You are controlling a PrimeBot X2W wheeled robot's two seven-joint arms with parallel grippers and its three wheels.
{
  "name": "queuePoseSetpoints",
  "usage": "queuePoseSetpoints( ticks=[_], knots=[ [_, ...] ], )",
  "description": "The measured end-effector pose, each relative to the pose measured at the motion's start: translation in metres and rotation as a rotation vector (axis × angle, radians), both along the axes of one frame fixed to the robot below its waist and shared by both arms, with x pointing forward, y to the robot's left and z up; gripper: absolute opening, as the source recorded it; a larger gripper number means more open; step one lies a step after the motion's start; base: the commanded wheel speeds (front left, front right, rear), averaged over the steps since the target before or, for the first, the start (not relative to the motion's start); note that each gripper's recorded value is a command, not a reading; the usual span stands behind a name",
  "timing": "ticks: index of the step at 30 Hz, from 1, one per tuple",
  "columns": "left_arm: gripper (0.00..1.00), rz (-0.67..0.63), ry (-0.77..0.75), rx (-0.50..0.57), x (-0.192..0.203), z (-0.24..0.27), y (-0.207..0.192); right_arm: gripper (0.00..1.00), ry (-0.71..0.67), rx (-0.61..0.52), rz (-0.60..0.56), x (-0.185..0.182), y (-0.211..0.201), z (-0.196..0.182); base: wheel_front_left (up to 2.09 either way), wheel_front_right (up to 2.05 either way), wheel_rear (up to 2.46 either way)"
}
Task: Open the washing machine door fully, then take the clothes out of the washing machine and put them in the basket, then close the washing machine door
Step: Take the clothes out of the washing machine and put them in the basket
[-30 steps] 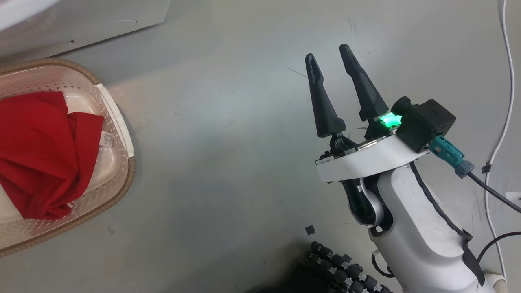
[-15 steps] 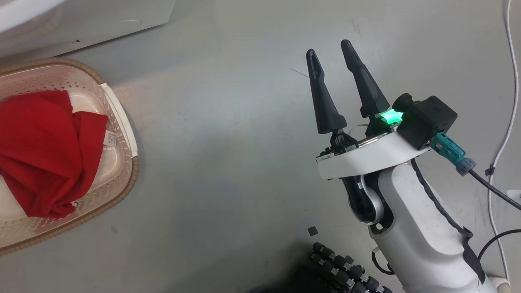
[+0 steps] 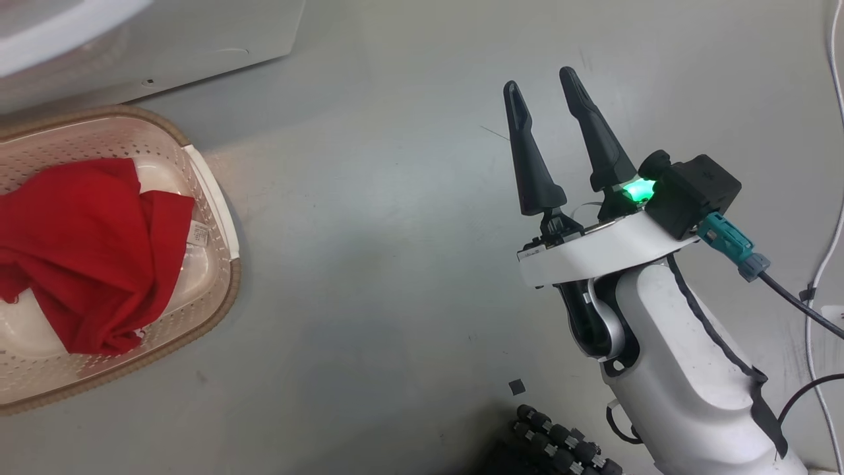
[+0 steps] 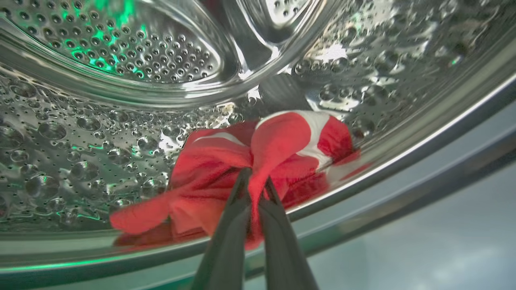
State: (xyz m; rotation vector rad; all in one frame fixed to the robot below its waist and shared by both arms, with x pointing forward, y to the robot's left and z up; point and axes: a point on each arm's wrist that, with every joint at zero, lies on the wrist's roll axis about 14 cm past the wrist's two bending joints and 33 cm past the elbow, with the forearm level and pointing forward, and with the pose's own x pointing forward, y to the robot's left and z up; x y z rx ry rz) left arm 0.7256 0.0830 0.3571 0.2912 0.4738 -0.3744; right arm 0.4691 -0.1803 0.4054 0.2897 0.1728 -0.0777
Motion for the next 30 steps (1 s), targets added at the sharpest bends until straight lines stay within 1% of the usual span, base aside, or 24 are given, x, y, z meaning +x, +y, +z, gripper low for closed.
queuePoseSetpoints(
  ticks=[9, 10, 15, 23, 30],
  knots=[
    [0.0, 0.023, -0.047, -0.185, -0.019, 0.021, -0.009, 1.0, -0.029, -0.031, 0.023, 0.003, 0.005, 0.009, 0.0, 0.0, 0.0],
    [0.0, 0.023, -0.047, -0.185, -0.019, 0.021, -0.009, 1.0, -0.029, -0.031, 0.023, 0.003, 0.005, 0.009, 0.0, 0.0, 0.0],
    [0.0, 0.052, -0.114, -0.279, -0.031, 0.042, -0.007, 1.0, -0.046, -0.035, 0.043, 0.005, 0.012, 0.015, 0.0, 0.0, 0.0],
    [0.0, 0.082, -0.223, -0.389, -0.06, 0.072, -0.005, 1.0, -0.061, -0.051, 0.073, 0.002, 0.022, 0.021, 0.0, 0.0, 0.0],
    [0.0, 0.111, -0.322, -0.45, -0.086, 0.101, 0.007, 1.0, -0.085, -0.049, 0.09, 0.002, 0.03, 0.029, 0.0, 0.0, 0.0]
  ],
)
